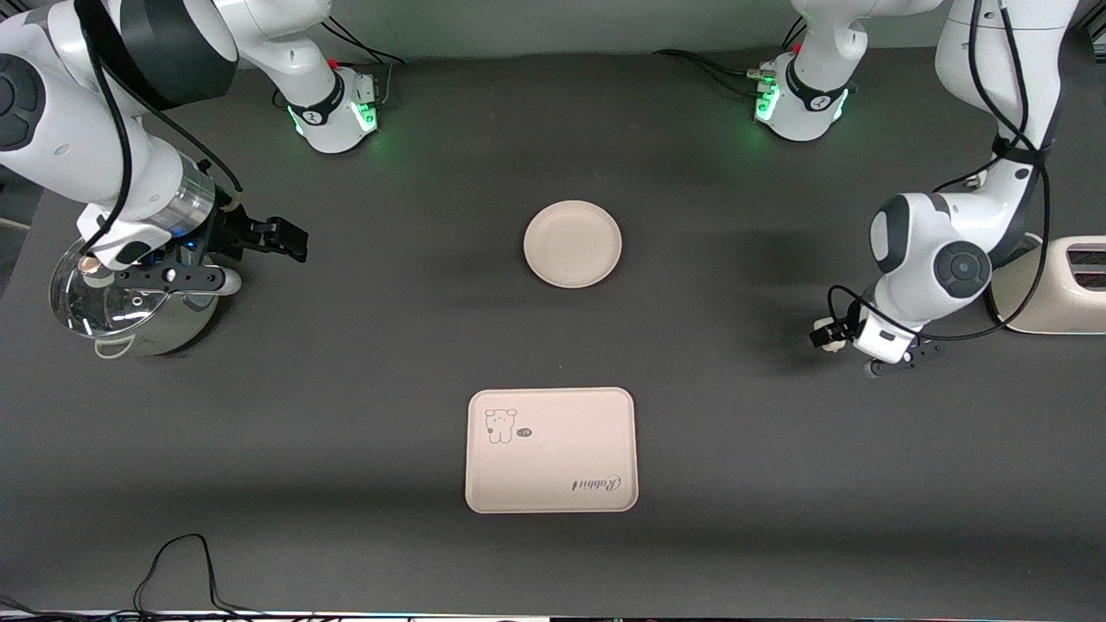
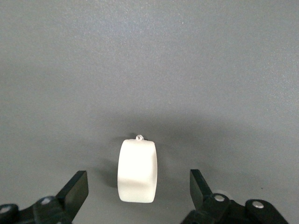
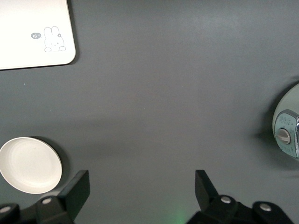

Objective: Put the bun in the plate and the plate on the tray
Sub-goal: 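Close the left gripper around the white bun, then lift the bun off the table with the left gripper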

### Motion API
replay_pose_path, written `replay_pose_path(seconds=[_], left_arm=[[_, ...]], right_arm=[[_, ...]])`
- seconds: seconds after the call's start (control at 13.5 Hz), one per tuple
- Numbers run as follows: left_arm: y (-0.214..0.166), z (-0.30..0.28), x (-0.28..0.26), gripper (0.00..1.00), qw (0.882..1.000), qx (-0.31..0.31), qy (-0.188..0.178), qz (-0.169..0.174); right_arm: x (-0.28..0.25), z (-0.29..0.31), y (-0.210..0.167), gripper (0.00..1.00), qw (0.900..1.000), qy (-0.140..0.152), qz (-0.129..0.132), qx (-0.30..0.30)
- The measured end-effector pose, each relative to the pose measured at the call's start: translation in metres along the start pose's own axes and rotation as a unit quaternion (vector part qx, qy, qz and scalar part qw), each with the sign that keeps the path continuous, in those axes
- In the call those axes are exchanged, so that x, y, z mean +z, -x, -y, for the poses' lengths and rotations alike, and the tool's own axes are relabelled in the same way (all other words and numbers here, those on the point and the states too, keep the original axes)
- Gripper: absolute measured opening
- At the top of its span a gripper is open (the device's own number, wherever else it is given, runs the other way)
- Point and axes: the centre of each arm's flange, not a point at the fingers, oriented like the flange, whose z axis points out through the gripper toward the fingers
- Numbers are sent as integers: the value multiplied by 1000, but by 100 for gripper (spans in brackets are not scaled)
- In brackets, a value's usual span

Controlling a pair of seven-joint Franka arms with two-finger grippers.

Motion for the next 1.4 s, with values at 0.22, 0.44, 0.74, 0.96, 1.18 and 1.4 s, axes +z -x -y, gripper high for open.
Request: replay_pose_path(seconds=[0.22, 0.44, 0.74, 0.96, 1.18, 1.4], left_arm=[[13, 3, 6, 97, 999, 2, 12, -34], [18, 4, 10, 94, 999, 3, 15, -41], [19, 4, 10, 67, 999, 3, 16, -45], [19, 4, 11, 46, 999, 3, 16, -47], [19, 4, 11, 42, 999, 3, 16, -47], [19, 4, 11, 34, 999, 3, 16, -47]], right_arm=[[0, 0, 0, 100, 1000, 0, 0, 0], [0, 0, 0, 100, 1000, 0, 0, 0], [0, 0, 0, 100, 1000, 0, 0, 0], [0, -1, 0, 100, 1000, 0, 0, -2], [0, -3, -1, 100, 1000, 0, 0, 0], [0, -3, -1, 100, 1000, 0, 0, -1]])
